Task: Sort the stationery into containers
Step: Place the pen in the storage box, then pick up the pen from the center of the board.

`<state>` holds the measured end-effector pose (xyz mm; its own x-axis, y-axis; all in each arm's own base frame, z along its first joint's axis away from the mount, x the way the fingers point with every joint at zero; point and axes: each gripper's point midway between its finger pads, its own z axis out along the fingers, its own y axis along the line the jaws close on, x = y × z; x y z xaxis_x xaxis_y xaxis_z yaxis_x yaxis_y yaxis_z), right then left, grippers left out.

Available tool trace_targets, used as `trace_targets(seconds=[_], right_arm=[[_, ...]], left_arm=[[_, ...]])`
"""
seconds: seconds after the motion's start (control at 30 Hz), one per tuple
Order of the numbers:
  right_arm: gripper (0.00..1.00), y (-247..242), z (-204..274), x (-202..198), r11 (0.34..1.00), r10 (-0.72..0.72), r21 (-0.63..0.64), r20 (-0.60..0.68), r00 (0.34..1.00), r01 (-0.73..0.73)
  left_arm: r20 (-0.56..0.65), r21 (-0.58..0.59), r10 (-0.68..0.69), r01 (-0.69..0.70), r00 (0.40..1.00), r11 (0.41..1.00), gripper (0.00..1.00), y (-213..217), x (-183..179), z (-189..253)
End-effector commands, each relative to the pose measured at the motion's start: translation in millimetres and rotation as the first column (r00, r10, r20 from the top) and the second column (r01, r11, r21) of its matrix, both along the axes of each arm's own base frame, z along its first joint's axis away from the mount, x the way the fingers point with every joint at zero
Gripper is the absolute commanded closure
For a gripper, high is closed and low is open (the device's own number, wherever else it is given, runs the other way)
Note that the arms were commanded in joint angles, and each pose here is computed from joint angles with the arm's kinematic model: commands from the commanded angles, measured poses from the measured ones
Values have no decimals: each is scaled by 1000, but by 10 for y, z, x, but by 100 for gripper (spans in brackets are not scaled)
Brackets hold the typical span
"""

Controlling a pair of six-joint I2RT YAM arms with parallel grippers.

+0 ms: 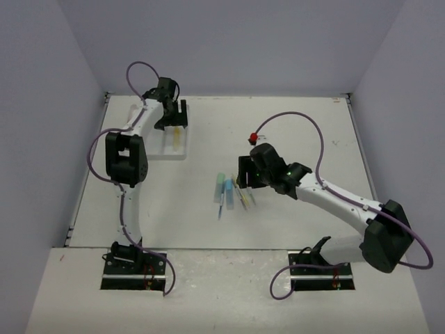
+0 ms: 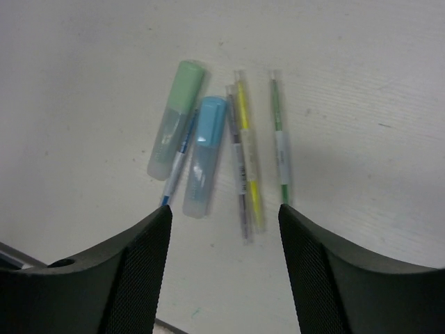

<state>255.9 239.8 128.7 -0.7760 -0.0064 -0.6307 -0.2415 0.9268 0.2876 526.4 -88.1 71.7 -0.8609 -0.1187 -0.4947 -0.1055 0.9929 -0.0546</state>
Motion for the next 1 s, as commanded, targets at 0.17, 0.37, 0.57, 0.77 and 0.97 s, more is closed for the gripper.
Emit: trace_targets(seconds=[0.17,0.37,0.57,0.77,0.97], right_arm=[[55,502,-364,-34,993,-70,-107,-147,987,55],[60,545,-744,-42,970,-113,-231,-178,978,70],[64,533,-1031,-53,953,-134,-296,-209,969,68],[67,521,-1247,-86,943,-150,-325,-241,959,66],[89,476,-1096,-123,948,-163,-304,-226,960,90]], left_arm=[[361,-51,-91,118,928,992,0,-436,-592,1621],[406,-88,-85,132,910,987,0,-372,-1214,1697],[456,-101,-94,156,885,983,0,-290,-1584,1750],[438,-109,-109,173,892,979,0,-311,-1651,1630],[444,-265,-176,316,879,911,0,-705,-1728,1467]])
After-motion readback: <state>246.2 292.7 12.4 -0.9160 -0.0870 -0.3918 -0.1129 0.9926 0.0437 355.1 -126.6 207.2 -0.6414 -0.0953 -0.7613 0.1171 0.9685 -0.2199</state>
